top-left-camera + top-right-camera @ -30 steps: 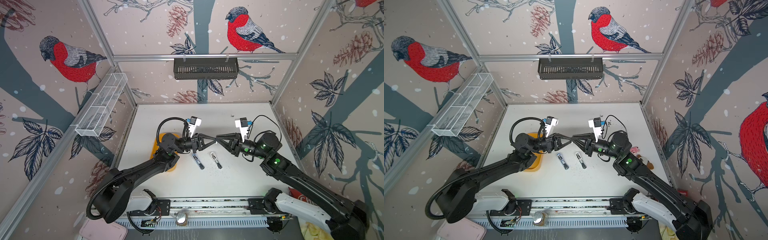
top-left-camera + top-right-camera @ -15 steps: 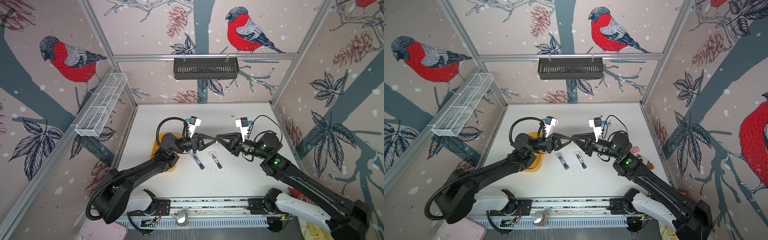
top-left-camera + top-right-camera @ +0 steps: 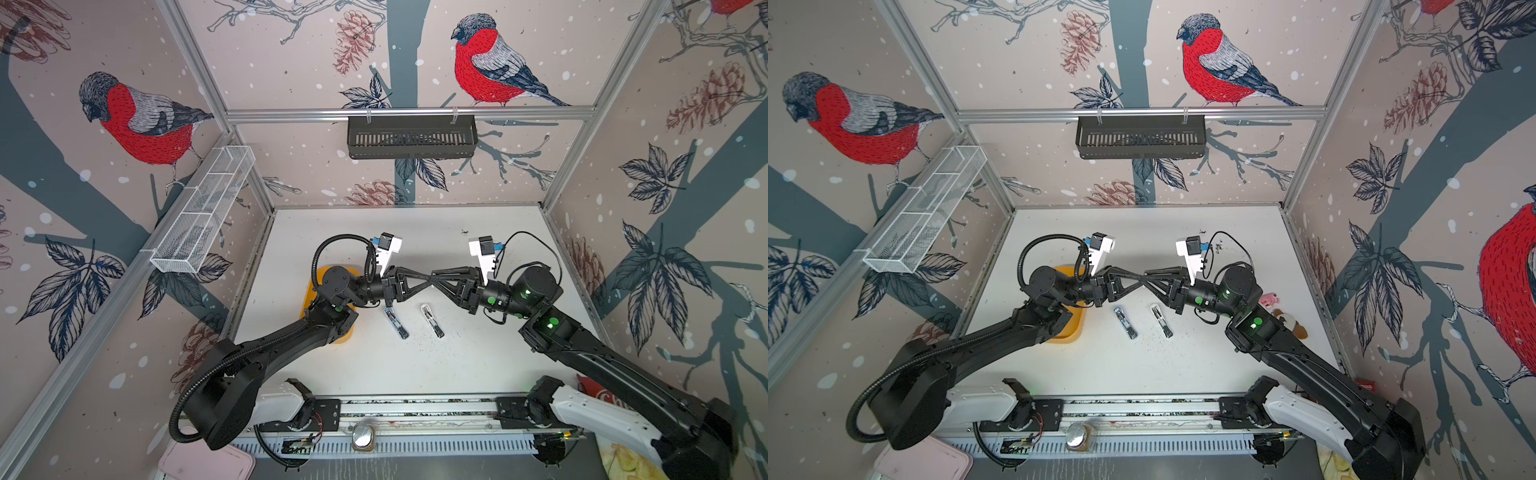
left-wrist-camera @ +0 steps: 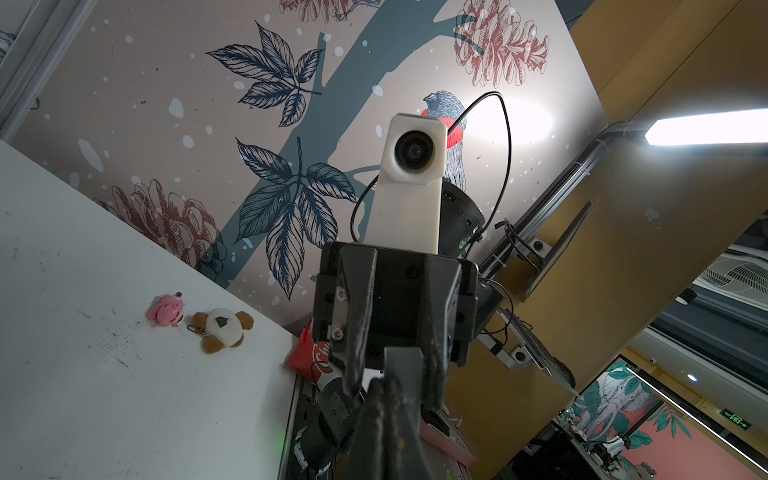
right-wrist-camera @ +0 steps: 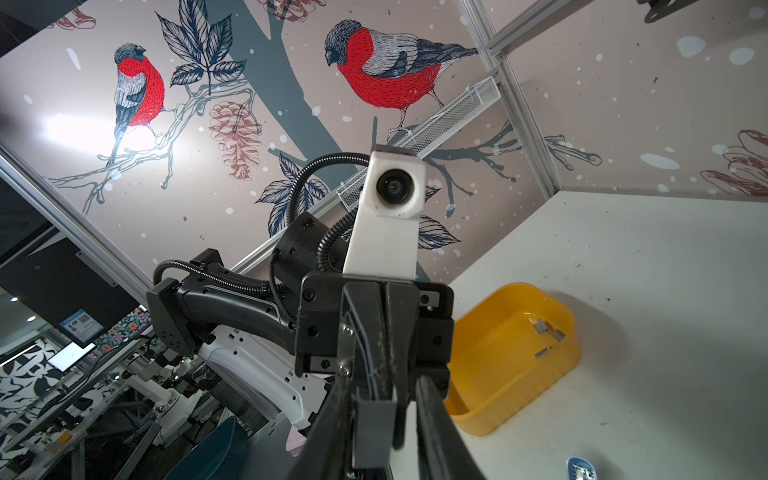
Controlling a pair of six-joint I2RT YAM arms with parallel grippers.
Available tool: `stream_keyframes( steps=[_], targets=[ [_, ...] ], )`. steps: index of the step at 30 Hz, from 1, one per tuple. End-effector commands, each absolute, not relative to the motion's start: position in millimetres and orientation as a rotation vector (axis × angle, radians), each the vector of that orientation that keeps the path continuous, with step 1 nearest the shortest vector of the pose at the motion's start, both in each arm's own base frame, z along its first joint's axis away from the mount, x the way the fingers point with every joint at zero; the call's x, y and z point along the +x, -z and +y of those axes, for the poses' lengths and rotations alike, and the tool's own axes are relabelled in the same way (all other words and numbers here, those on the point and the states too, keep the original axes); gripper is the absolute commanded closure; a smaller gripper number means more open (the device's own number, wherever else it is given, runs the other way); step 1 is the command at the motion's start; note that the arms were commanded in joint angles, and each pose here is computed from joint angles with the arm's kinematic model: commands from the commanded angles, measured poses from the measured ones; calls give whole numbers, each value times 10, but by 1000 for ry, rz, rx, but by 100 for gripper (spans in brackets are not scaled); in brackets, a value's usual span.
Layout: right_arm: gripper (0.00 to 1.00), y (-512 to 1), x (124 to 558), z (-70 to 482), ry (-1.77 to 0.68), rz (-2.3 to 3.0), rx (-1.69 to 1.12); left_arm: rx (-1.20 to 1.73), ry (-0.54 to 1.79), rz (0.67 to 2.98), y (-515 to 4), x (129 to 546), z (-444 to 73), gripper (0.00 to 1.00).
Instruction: Load the staples into the stapler
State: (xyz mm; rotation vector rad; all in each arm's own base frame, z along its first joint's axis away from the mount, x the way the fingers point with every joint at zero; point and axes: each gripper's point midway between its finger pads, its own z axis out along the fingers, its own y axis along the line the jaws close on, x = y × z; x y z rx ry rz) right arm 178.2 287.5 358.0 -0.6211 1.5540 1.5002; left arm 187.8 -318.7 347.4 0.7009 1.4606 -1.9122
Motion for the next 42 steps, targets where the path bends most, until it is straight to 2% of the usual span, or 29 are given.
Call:
stream_keyframes(
  steps=[1,5,17,30,42],
  targets=[
    [70,-3656,1743,2864,-1522,1521,-627,721,1893,1416,-3541,1863,-3177,100],
    [67,-3683,1724,2852,-1526,1512,-627,721,1895,1416,-3537,1871,-3185,100],
    [68,-3795,1676,2821,-1561,1475,-643,732,1901,1409,-3533,1857,-3186,100],
    [67,-3665,1777,2836,-1523,1537,-609,732,1895,1404,-3546,1842,-3170,100],
    [72,-3676,1758,2868,-1535,1534,-628,733,1889,1416,-3511,1849,-3176,100]
  ],
)
